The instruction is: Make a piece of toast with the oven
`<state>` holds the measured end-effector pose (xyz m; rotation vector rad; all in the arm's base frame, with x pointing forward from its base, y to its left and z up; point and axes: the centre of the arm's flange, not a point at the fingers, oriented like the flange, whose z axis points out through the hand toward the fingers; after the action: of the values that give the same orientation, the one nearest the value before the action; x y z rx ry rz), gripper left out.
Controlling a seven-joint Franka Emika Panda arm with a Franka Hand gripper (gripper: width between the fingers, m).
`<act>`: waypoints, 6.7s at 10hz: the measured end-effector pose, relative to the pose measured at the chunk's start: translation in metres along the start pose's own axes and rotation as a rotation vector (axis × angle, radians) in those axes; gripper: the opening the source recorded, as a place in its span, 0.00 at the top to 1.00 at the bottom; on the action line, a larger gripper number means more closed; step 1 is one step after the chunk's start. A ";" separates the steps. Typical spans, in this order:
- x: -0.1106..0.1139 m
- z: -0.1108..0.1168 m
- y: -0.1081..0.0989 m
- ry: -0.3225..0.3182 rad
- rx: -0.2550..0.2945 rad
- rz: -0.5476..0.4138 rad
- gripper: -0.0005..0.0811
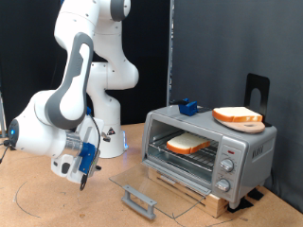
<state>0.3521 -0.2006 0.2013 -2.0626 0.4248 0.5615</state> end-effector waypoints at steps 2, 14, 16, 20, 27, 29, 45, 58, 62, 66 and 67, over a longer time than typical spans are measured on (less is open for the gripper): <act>0.011 0.005 0.009 0.045 -0.011 0.006 0.01; 0.054 0.066 0.032 -0.062 0.024 0.054 0.01; 0.047 0.078 0.031 -0.086 0.031 0.048 0.01; 0.033 0.094 0.030 -0.123 0.081 0.013 0.01; -0.001 0.062 -0.021 -0.152 0.332 -0.137 0.01; -0.007 0.069 -0.040 -0.171 0.296 -0.125 0.01; -0.086 0.112 -0.103 -0.141 0.196 -0.043 0.01; -0.002 0.053 -0.122 -0.067 0.153 -0.047 0.01; 0.012 0.052 -0.135 -0.095 0.166 -0.084 0.01; 0.058 0.051 -0.163 -0.172 0.168 -0.026 0.01; 0.074 0.051 -0.171 -0.083 0.177 -0.012 0.01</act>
<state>0.4881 -0.0754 0.2568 -1.8649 0.3990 0.5792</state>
